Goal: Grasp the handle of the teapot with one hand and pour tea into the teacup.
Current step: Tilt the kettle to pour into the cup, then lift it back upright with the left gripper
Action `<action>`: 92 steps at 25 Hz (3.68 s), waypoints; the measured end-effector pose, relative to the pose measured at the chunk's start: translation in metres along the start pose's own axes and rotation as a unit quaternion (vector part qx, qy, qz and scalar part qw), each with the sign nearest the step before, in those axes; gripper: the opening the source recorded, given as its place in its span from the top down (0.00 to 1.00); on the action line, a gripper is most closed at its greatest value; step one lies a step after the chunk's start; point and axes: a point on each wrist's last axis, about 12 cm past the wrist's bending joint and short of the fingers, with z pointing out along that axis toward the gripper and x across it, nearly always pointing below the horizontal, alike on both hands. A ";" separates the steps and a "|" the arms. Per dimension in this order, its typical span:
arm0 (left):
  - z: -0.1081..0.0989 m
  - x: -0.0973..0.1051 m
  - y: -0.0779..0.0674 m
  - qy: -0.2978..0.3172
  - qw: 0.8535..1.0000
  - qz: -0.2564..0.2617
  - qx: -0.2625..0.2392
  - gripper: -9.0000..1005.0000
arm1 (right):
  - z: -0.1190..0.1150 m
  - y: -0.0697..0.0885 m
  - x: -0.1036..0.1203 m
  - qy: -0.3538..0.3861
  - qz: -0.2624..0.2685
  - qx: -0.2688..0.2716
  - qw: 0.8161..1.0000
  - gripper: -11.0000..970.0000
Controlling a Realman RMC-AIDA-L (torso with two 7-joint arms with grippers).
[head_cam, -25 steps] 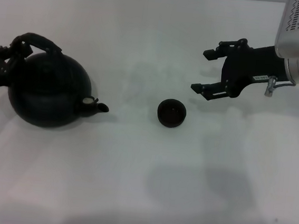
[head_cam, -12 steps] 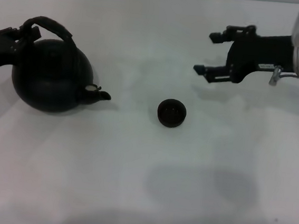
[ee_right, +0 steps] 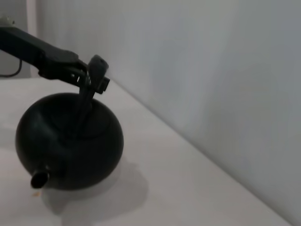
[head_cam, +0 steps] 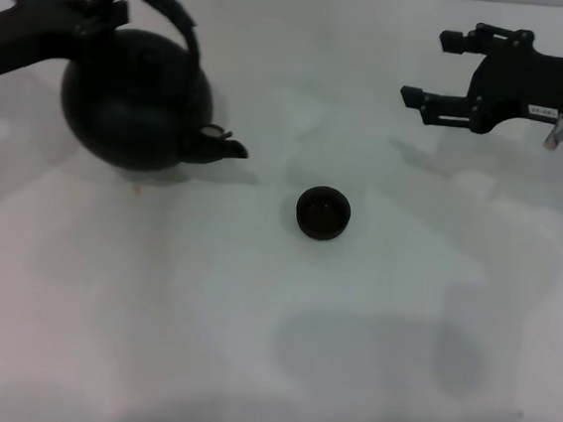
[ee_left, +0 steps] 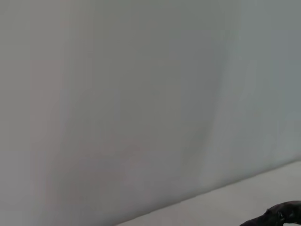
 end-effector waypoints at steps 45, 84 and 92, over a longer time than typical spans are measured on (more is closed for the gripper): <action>0.074 -0.080 -0.059 0.179 0.973 0.148 0.009 0.83 | -0.040 -0.002 0.040 -0.084 0.055 0.041 0.994 0.13; 0.086 -0.108 -0.100 0.264 0.924 0.278 0.002 0.84 | -0.039 0.002 0.047 -0.089 0.059 0.043 0.993 0.13; 0.090 -0.111 -0.106 0.272 0.917 0.291 0.004 0.84 | -0.038 0.003 0.050 -0.094 0.061 0.046 0.993 0.13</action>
